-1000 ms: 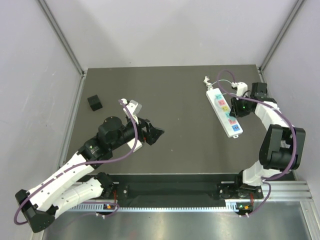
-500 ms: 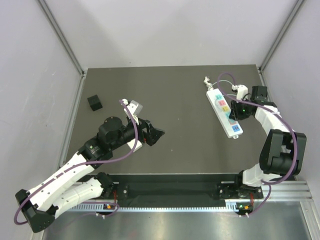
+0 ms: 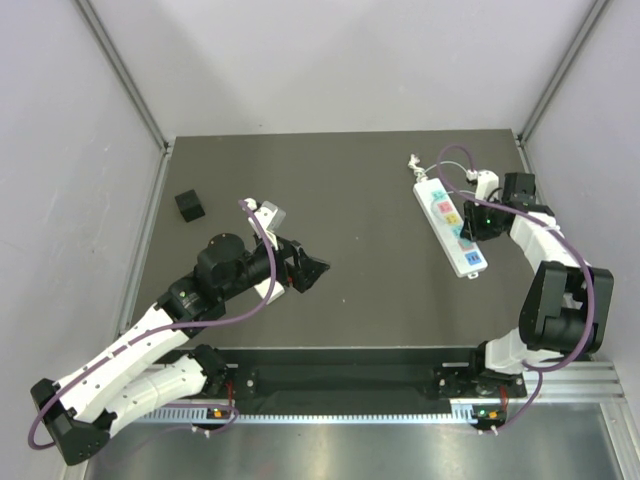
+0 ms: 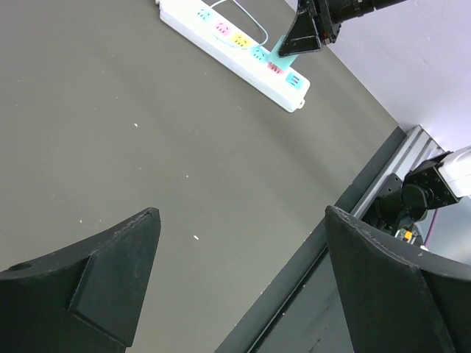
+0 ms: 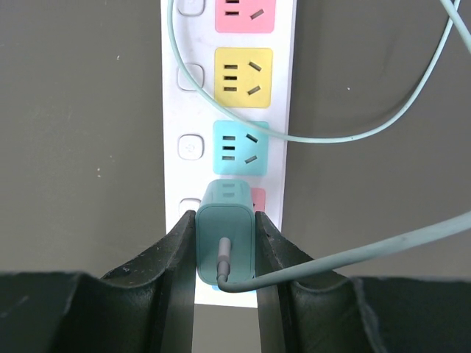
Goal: Insert the plug
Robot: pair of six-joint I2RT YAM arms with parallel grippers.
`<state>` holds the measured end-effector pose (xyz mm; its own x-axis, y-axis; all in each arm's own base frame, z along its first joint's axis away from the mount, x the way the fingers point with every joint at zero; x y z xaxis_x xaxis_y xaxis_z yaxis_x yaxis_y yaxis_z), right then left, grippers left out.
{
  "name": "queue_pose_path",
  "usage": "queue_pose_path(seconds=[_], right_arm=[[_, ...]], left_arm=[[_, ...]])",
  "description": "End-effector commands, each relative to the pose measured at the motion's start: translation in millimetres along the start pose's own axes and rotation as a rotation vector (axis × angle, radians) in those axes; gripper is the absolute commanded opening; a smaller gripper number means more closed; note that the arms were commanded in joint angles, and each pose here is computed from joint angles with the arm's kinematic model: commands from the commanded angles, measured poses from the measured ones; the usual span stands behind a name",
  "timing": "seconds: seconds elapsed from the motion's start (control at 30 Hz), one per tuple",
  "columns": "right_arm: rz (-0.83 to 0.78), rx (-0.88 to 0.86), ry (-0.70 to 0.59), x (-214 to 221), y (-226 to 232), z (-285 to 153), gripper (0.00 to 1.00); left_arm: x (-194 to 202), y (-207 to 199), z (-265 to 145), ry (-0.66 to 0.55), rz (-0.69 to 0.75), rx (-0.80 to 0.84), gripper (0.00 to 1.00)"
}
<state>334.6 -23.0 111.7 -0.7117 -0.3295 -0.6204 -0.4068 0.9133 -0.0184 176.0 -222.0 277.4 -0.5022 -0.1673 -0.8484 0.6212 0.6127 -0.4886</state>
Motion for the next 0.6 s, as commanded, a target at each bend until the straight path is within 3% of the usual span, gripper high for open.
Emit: queue_pose_path(seconds=[0.0, 0.57], right_arm=[[0.022, 0.022, 0.021, -1.6, -6.4, -7.1, 0.00], [0.055, 0.015, 0.012, -10.4, -7.2, -14.1, 0.00]], left_arm=[[-14.3, -9.1, 0.1, -0.065, 0.007, 0.046, 0.97], [-15.2, -8.8, -1.4, -0.072, 0.009, 0.043, 0.97]])
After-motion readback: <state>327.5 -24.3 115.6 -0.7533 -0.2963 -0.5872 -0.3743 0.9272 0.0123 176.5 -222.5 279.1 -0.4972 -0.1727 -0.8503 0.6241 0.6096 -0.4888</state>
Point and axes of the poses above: each gripper's point midway between its finger pads, its own z axis out along the fingers, its own y axis along the line the jaws close on, x = y × z, the point moved 3 cm from there along -z, back along the fingers, and after that the axes turned 6 degrees about -z, right-handed, at the moved point
